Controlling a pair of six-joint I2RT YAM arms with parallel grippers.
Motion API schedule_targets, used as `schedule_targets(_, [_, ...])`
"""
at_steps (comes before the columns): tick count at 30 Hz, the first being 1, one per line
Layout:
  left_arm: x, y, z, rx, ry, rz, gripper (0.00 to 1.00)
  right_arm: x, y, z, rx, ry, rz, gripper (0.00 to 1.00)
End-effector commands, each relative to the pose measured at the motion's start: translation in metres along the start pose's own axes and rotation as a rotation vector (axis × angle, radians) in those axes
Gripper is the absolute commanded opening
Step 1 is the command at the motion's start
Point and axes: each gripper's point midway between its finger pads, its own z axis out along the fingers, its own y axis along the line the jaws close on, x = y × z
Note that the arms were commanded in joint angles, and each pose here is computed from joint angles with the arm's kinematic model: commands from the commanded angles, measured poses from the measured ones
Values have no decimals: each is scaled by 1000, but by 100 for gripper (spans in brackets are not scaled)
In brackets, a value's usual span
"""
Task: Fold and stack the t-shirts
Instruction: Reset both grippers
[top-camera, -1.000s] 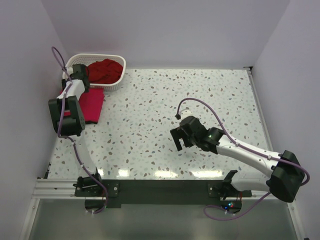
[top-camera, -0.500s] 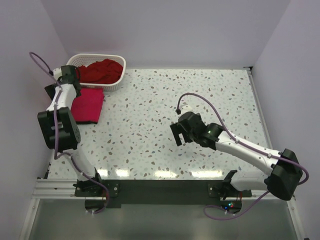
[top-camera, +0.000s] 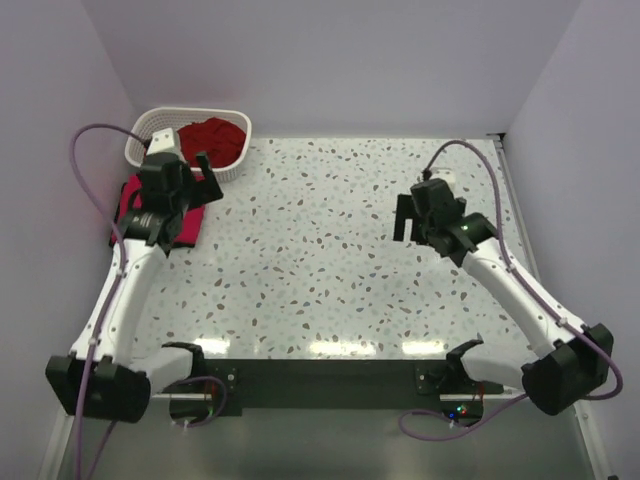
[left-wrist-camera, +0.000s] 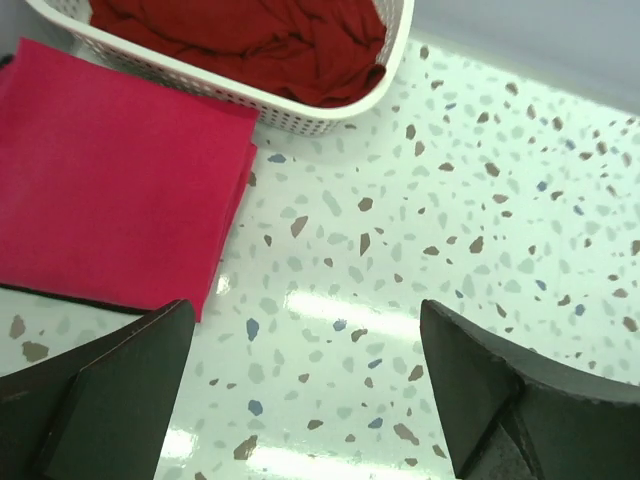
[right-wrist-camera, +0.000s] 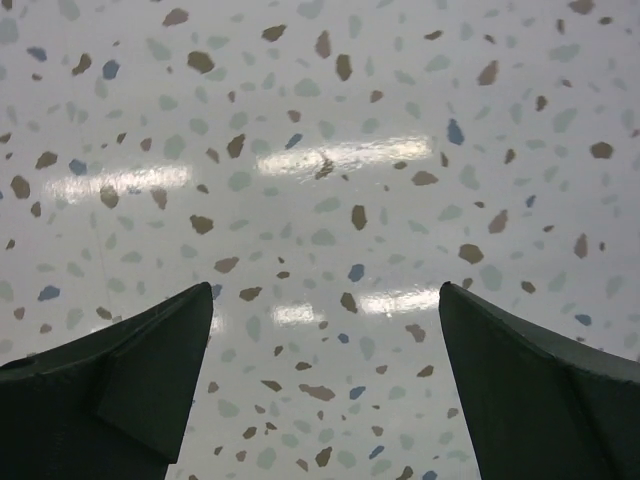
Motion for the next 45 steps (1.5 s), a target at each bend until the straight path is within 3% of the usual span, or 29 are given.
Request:
schedule_targets(1, [-30,3,-65,79,-163,-28,100,-36,-42,-50,70,-134,126,99])
schedule_targets(5, [-45,25,-129,53,-291,-61,100,-55,-90,-107,169,-300,181,99])
schedule_targets(9, [-61,54,-193,-13,-429,-133,100,-61,-122,-170,140,-495,238,99])
schedule_targets(13, [-66,74,-225,-75,-492,-200,100,-59,-141,-205,110,-659,220,99])
schedule_targets(17, [-63,100,-243,-180,-536,-274,100,-49,-151,-216,99,-731,229,99])
schedule_targets(21, [-57,112,-241,-244,-542,-294,100,-39,-151,-209,90,-735,229,99])
schedule_targets(27, [-56,105,-231,-217,-534,-208,100,-37,-148,-205,74,-754,242,99])
schedule_targets(45, [-27,87,-174,-165,-428,-132,100,-29,-140,-179,84,-716,203,99])
